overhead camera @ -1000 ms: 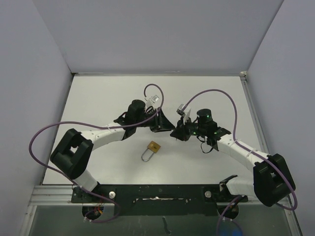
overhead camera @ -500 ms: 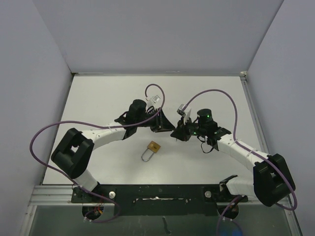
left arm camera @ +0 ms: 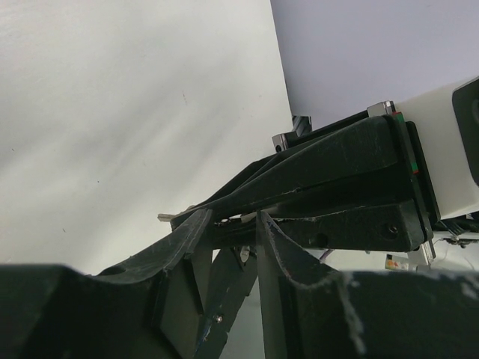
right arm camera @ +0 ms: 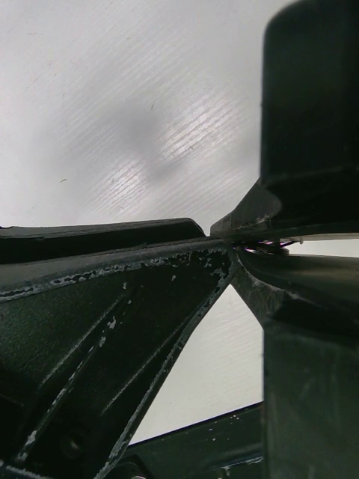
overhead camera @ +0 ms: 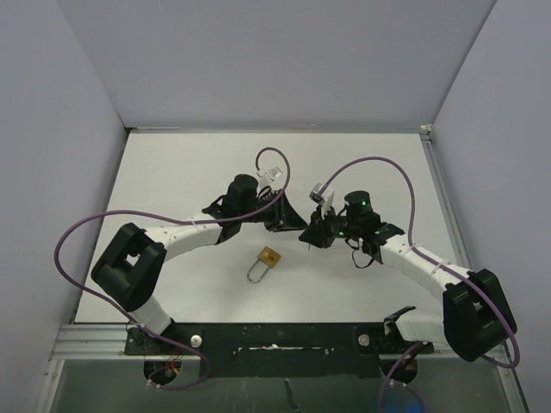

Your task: Unlock with the key

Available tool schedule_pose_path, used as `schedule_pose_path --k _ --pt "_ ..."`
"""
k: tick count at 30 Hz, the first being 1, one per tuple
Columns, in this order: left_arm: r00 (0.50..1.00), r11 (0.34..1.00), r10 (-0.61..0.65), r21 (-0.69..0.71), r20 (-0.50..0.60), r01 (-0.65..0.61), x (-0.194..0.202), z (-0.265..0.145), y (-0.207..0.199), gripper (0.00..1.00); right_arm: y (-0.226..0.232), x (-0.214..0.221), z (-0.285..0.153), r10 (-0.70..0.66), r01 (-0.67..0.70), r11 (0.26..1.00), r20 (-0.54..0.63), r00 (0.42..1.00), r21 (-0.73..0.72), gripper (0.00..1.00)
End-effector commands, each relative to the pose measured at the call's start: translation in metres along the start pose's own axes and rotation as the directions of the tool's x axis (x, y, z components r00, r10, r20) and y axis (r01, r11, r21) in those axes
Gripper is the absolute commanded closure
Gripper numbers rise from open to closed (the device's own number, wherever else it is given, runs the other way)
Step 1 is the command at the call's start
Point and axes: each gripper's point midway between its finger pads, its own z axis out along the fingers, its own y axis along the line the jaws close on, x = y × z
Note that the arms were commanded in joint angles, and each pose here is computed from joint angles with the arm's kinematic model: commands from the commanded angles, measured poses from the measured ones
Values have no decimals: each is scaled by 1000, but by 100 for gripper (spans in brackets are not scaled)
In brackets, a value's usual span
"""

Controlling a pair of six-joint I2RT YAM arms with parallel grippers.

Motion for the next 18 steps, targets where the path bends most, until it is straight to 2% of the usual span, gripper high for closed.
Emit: schedule_pose_path --k 1,4,13,18 --pt "998 997 60 52 2 -60 -5 9 -19 75 5 -33 -1 -69 72 997 85 994 -31 92" --pt "998 997 60 53 -1 -60 -4 10 -19 78 5 -34 -1 -71 74 997 87 994 -30 92" --pt "998 997 56 54 -8 -56 -3 11 -18 100 6 -37 -2 -78 81 996 98 992 -26 90" --pt "999 998 51 40 -8 -50 -3 10 -16 100 6 -40 -4 -82 85 996 106 991 -17 85"
